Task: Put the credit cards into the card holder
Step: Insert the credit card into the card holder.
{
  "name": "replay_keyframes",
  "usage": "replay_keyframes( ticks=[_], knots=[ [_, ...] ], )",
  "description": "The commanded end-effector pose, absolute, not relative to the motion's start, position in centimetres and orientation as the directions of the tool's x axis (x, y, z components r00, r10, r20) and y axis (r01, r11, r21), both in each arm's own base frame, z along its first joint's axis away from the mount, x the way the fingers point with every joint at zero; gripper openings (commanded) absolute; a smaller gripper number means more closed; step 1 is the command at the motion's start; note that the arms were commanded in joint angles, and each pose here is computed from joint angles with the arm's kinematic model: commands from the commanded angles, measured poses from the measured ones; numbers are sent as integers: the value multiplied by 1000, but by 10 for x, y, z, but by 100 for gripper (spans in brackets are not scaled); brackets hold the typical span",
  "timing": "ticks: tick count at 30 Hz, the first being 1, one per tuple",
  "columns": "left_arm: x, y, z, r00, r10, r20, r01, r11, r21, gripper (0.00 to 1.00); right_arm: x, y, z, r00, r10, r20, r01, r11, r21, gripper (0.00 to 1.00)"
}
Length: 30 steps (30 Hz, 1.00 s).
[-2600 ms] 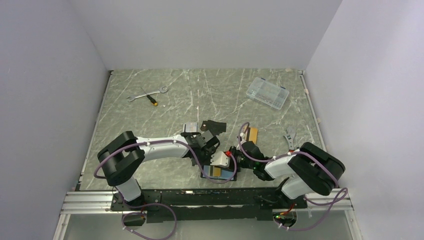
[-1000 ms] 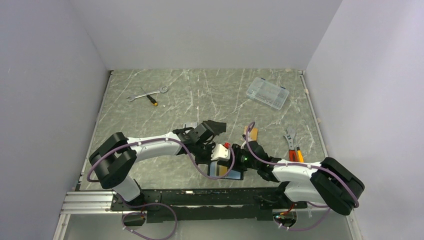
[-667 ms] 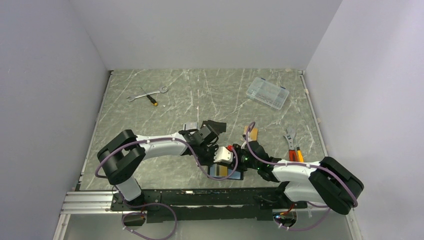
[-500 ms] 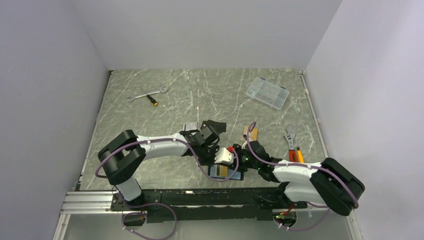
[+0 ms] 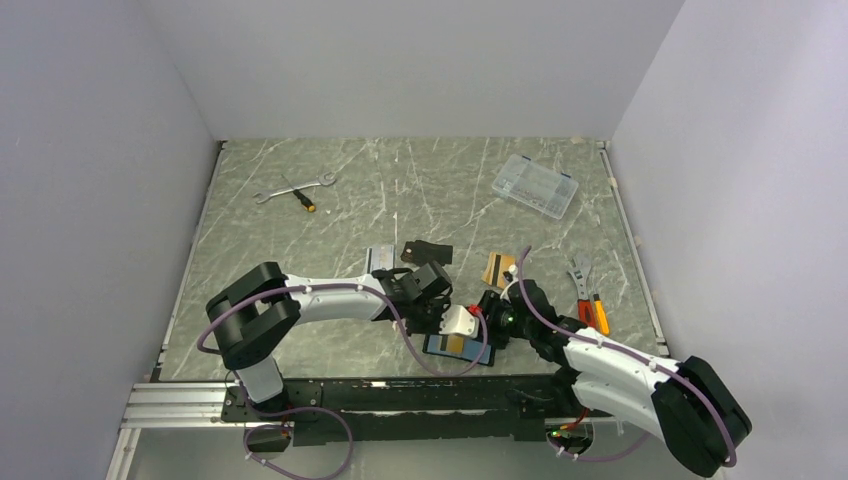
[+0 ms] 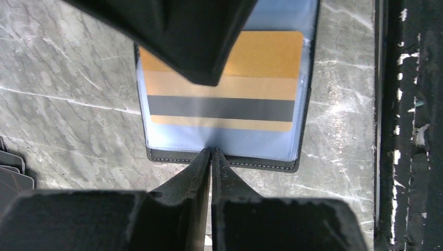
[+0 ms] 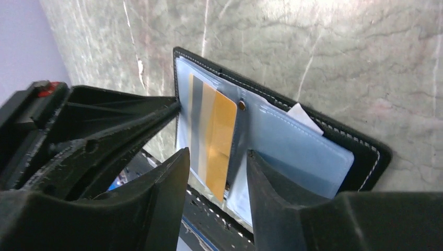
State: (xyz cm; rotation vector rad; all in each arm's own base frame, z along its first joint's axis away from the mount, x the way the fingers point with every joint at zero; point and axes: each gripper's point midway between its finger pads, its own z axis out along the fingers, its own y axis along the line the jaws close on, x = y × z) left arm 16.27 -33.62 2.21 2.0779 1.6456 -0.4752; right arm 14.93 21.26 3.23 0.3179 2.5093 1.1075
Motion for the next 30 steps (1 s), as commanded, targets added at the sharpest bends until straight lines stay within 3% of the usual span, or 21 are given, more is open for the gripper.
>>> replay_keyframes(
  ticks=[1,5,30],
  knots=[
    [157,-312,-8,223,886,-407,975,-200,99,11,136,205,27,-930,297,-216,64,710,702,43],
    [156,-310,-5,220,885,-410,975,-197,99,11,138,208,30,-929,295,-222,54,704,709,34],
    [189,-304,59,90,838,-539,995,-58,76,23,165,253,52,-939,232,-252,-18,702,712,27]
  ],
)
